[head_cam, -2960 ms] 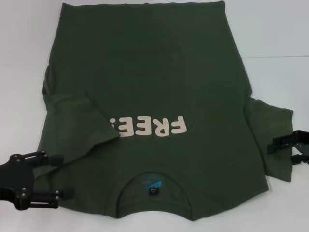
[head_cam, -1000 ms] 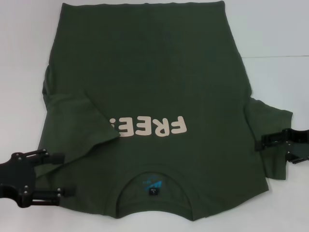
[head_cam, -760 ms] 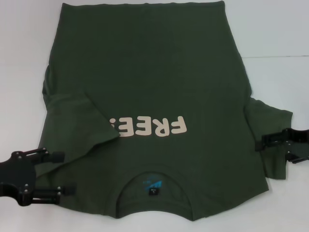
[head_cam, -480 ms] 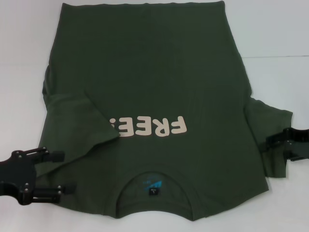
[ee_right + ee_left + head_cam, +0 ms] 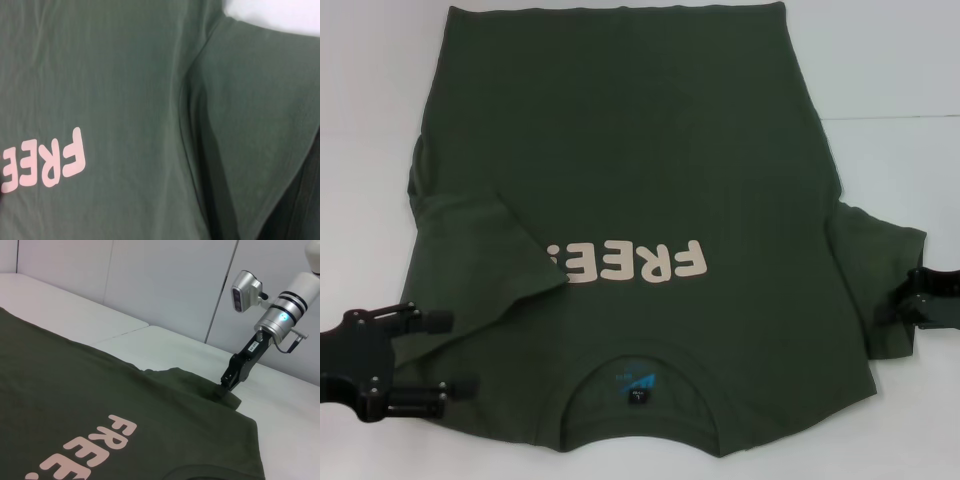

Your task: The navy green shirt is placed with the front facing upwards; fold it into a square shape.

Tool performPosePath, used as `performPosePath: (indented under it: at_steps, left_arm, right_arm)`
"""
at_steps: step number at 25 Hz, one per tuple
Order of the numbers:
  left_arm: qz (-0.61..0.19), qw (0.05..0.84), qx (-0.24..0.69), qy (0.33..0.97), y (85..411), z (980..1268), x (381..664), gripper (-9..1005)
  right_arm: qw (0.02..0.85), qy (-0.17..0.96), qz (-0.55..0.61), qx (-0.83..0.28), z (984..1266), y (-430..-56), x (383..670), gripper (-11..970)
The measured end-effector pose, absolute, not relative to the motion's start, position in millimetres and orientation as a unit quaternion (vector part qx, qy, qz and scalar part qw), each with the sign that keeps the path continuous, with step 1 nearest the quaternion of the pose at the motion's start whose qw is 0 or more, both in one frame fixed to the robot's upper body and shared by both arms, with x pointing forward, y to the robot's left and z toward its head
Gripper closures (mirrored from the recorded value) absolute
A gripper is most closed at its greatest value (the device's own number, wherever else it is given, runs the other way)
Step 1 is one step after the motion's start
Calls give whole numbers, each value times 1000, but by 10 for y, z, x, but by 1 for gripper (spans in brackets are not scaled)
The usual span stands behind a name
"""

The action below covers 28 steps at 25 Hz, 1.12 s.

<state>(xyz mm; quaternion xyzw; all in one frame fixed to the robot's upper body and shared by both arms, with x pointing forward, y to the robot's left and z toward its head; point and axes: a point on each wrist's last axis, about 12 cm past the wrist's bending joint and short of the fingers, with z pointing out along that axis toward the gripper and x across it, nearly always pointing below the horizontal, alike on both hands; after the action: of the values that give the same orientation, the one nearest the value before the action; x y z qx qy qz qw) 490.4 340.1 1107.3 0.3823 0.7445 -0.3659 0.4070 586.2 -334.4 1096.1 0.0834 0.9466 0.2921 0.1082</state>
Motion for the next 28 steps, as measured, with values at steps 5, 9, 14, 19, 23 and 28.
performPosePath:
  at_steps: [5,9,14,19,23,28]
  left_arm:
    - [-367,407,382,744,3402,11073,4900,109]
    - [-366,407,381,745,3408,11070,4893,110]
    - [-366,407,380,746,3412,11067,4888,112]
    - [-367,408,379,745,3414,11068,4886,113]
    - [-367,408,379,745,3411,11069,4887,114]
    - [-367,409,378,745,3406,11071,4896,116]
  right_arm:
    - [109,947,292,79,10979,-3339,5873,806]
    - [107,948,291,74,10983,-3329,5876,882]
    - [105,950,286,67,10988,-3342,5871,925]
    - [107,951,285,60,11051,-3440,5845,942]
    - [126,949,279,70,11160,-3600,5817,952]
    - [143,946,278,80,11281,-3761,5785,957]
